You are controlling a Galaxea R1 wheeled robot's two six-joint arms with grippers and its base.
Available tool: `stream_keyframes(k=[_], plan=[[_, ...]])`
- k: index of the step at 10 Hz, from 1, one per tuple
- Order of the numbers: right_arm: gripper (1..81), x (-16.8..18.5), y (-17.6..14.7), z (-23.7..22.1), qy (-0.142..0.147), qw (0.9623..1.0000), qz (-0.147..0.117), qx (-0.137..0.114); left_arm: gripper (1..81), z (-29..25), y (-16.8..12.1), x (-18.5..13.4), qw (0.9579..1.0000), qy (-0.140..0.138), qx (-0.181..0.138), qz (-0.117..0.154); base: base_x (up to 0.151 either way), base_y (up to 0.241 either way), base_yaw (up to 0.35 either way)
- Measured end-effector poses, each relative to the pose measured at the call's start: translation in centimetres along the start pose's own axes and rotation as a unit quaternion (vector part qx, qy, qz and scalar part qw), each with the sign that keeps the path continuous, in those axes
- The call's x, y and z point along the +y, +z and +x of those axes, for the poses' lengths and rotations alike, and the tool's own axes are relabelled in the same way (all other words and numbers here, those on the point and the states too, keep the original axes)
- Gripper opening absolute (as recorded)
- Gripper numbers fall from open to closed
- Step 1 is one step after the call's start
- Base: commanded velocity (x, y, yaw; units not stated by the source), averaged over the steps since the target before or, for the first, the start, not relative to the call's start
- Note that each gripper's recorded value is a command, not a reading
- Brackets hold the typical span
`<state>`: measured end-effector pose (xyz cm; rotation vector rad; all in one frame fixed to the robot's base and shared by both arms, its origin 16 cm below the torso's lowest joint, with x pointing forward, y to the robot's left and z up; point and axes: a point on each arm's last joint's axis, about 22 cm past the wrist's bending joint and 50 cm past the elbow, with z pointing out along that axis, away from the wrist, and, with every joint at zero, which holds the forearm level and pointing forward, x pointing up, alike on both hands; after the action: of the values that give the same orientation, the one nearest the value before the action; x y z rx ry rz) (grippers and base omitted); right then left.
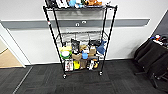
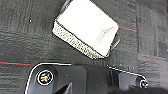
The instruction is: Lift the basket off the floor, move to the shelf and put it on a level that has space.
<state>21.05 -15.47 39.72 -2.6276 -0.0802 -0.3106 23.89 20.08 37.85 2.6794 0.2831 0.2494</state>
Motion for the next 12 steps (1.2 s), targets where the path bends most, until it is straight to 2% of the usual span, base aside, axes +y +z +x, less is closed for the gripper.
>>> stream_keyframes(k=[3,5,9,11,12], plan=[[81.1,1.0,1.1,1.1,0.003,1.0,-0.003,0.009,81.1,3.4,1.2,0.9,0.9998,-0.004,-0.014,-0.017,0.0,0.0,0.0],[81.1,1.6,2.2,0.1,0.012,0.9999,-0.003,-0.006,81.1,4.4,2.7,0.3,0.9994,-0.012,-0.029,-0.012,0.0,0.0,0.0],[81.1,3.2,5.0,-1.5,0.029,0.999,-0.004,-0.034,81.1,2.0,5.8,-2.0,0.9968,-0.034,-0.072,0.001,0.0,0.0,0.0],[81.1,3.7,6.0,-1.8,0.034,0.9986,-0.004,-0.041,81.1,2.6,7.0,-2.4,0.9966,-0.035,-0.074,0.002,0.0,0.0,0.0],[81.1,4.1,6.6,-1.1,0.036,0.9987,-0.004,-0.036,81.1,4.0,7.8,-2.5,0.9973,-0.033,-0.066,0.001,0.0,0.0,0.0]])
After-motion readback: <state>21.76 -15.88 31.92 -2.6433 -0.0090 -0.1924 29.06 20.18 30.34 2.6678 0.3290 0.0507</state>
